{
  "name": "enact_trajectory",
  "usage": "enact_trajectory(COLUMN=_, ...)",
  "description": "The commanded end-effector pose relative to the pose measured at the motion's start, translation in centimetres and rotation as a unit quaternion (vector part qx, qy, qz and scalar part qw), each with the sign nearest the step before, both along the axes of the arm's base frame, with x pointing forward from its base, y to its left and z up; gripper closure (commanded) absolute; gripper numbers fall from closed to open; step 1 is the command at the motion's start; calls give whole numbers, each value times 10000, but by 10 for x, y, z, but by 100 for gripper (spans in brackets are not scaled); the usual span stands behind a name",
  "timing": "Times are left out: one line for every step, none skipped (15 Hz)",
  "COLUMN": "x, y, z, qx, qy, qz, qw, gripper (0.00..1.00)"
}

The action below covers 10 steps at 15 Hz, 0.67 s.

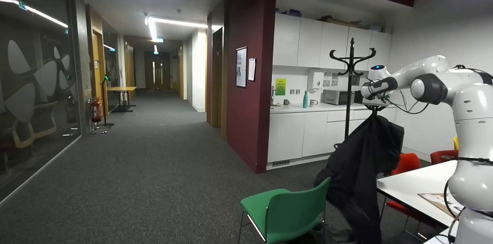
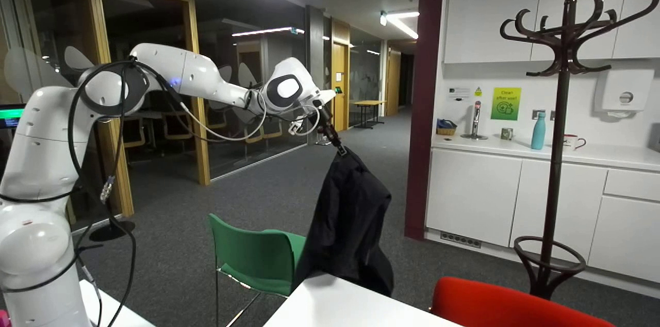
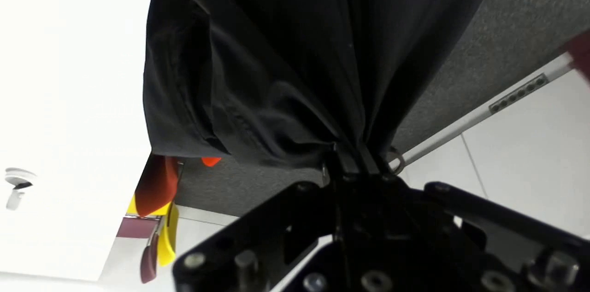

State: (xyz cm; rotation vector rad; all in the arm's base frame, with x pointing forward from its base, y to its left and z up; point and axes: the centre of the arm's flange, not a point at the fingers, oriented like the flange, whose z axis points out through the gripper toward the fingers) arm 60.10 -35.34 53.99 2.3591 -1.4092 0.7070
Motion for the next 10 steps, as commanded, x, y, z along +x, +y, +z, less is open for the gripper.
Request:
enact_trajectory(x=27, y=-26, z=17, qx=-162, qy=-281, qz=-667, qw=9972, gripper=99)
enact_trajectory(x=30, y=-27, z=13, qx=-169, qy=-293, qz=-762, qw=9965, gripper=99)
enact_trajectory(x=35, y=-27, z=8, qx=-179, qy=-300, qz=-833, qw=9959, gripper=99)
enact_trajectory(x=39, y=-27, z=3, qx=-165, qy=-291, qz=-897, qw=9954, gripper=99)
enact_trajectory(x=43, y=-25, z=-2, qx=-147, qy=-288, qz=-958, qw=9949, gripper=99)
enact_trajectory(x=48, y=-23, z=-7, qx=-92, qy=-299, qz=-1018, qw=9943, gripper=99)
enact_trajectory(x=52, y=-21, z=-12, qx=-68, qy=-312, qz=-1073, qw=9937, gripper=99)
enact_trajectory(x=58, y=-17, z=-17, qx=-33, qy=-347, qz=-1118, qw=9931, gripper=99)
enact_trajectory(x=63, y=-14, z=-21, qx=14, qy=-398, qz=-1154, qw=9925, gripper=99)
enact_trajectory(x=69, y=-10, z=-24, qx=62, qy=-460, qz=-1168, qw=9921, gripper=99)
